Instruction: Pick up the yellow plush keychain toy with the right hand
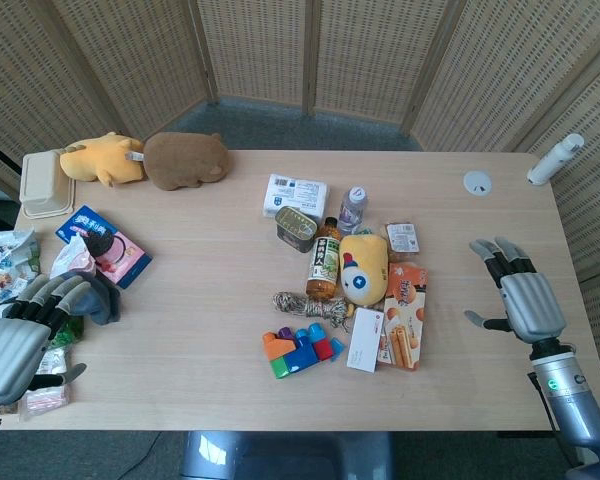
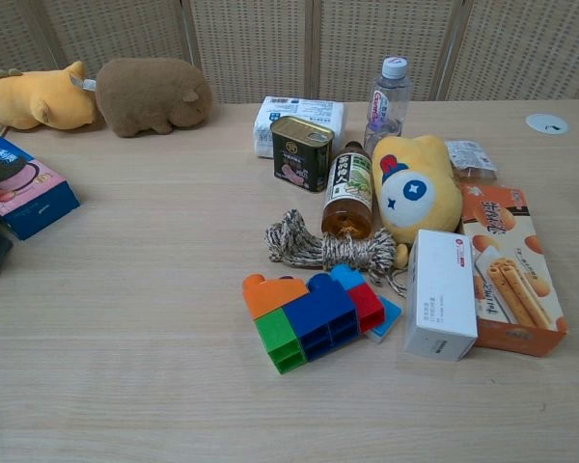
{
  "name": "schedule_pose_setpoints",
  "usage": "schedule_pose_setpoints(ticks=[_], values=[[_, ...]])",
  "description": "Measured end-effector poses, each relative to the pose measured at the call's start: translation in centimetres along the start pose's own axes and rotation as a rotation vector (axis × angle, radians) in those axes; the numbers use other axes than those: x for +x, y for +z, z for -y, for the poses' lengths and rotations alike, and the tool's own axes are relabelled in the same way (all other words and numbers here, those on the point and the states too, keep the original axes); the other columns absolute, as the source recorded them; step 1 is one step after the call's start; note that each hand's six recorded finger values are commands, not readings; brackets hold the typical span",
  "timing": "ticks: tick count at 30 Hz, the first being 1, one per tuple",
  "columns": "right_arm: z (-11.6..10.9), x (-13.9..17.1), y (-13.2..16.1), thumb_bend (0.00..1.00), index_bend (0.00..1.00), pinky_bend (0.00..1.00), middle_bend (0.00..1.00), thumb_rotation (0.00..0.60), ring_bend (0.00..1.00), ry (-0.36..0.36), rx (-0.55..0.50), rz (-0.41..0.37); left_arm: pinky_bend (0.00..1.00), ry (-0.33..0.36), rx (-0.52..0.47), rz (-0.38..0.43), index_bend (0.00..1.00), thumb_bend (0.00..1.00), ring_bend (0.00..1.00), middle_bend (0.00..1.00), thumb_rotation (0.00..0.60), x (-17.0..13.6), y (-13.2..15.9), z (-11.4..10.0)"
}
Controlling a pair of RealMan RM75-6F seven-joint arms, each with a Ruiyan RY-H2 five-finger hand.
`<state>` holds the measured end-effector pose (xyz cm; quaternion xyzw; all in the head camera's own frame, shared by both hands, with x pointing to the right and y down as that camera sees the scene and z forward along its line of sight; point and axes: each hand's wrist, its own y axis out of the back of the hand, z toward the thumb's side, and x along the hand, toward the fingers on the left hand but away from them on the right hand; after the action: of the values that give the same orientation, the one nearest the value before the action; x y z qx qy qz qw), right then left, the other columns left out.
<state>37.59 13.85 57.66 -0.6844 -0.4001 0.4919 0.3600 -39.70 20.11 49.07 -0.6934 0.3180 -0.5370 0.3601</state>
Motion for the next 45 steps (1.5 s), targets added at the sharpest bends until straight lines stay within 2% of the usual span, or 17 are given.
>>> schedule_pose_setpoints(ticks=[14, 27, 32, 35, 38, 45], values=[[-0.2, -0.1, 0.9, 0.14, 0.00, 0.00, 0.00, 0.600, 0.00, 0.017, -0.047, 0.000, 0.00, 0.010, -0.010, 0.012, 0.00, 0.00, 0.00, 0.00, 0.600, 0.3, -0.1, 0.0], [0.7, -2.1, 3.6, 0.13, 0.00, 0.00, 0.00, 0.599, 0.00, 0.056, -0.068, -0.056, 0.00, 0.005, -0.008, 0.015, 0.00, 0.00, 0.00, 0.00, 0.600, 0.4, -0.1, 0.1], [1.8, -3.5, 5.1, 0.12, 0.00, 0.00, 0.00, 0.595, 0.00, 0.087, -0.095, -0.074, 0.00, 0.003, -0.008, 0.013, 0.00, 0.00, 0.00, 0.00, 0.600, 0.4, -0.2, 0.1], [2.6, -4.5, 6.4, 0.11, 0.00, 0.00, 0.00, 0.575, 0.00, 0.120, -0.103, -0.092, 0.00, 0.003, -0.008, 0.018, 0.00, 0.00, 0.00, 0.00, 0.600, 0.5, -0.1, 0.1], [3.6, -5.7, 7.9, 0.10, 0.00, 0.00, 0.00, 0.531, 0.00, 0.158, -0.101, -0.114, 0.00, 0.004, -0.009, 0.017, 0.00, 0.00, 0.00, 0.00, 0.600, 0.5, -0.1, 0.1], [5.7, -8.5, 11.8, 0.10, 0.00, 0.00, 0.00, 0.509, 0.00, 0.236, -0.090, -0.183, 0.00, 0.007, -0.009, 0.015, 0.00, 0.00, 0.00, 0.00, 0.600, 0.6, -0.2, 0.0]])
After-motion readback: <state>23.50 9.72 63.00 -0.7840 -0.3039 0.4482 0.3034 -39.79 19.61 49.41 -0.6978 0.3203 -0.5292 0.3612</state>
